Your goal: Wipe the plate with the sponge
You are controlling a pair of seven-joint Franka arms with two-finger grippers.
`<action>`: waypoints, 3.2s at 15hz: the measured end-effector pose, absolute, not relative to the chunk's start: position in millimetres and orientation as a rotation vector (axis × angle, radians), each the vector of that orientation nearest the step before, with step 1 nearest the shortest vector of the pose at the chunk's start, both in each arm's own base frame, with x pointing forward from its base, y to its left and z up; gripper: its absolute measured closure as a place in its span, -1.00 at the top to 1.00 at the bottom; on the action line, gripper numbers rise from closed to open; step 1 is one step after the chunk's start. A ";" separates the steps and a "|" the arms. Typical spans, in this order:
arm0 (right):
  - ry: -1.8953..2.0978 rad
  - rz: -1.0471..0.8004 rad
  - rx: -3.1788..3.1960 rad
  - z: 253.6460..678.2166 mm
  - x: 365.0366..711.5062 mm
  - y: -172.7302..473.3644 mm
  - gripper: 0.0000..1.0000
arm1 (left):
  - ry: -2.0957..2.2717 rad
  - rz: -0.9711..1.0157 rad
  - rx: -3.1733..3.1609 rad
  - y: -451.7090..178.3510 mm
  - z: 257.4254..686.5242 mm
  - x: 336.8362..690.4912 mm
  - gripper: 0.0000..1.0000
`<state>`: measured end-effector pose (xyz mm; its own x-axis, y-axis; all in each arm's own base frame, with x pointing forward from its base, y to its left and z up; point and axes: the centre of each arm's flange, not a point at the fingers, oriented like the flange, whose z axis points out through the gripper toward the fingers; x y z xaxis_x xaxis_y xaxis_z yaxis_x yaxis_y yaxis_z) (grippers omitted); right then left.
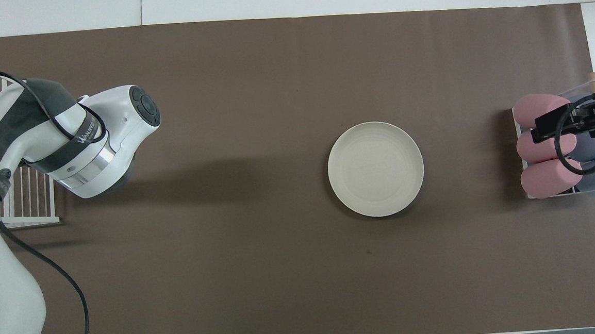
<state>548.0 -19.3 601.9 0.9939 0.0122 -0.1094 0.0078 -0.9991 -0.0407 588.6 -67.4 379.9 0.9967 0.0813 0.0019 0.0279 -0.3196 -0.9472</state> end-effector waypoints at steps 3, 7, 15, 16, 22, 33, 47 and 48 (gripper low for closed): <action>-0.008 0.159 -3.097 605.1 548.2 -23.0 1.00 | -0.084 0.043 -1.909 -62.2 377.4 594.2 -0.89; -0.009 0.129 -3.100 614.0 548.7 -24.1 1.00 | -0.091 0.033 -1.925 -53.7 378.1 598.3 -0.89; -0.003 0.129 -3.114 614.4 548.0 -37.0 1.00 | -0.084 0.019 -1.941 -53.7 377.2 600.5 -0.53; -0.003 0.129 -3.114 614.4 548.0 -37.1 1.00 | -0.086 0.019 -1.942 -52.5 377.2 600.7 -0.33; -0.013 0.134 -3.147 614.4 548.0 -36.6 1.00 | -0.087 0.015 -1.950 -50.8 377.1 601.8 0.99; -0.014 0.135 -3.149 614.2 548.0 -36.6 1.00 | -0.234 0.035 -2.309 -52.1 472.4 612.6 1.00; -0.015 0.136 -3.149 614.2 548.0 -36.2 1.00 | -0.207 0.166 -3.080 -37.4 645.4 518.6 1.00; -0.015 0.136 -3.149 614.2 548.0 -36.2 1.00 | -0.200 0.184 -3.106 -38.8 645.9 512.8 1.00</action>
<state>548.0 -36.2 614.2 0.9962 0.0091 -0.0861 0.0100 -0.9999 0.0096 512.8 -38.8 645.9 0.9848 0.1289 -0.1162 0.1262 -0.9915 -0.0308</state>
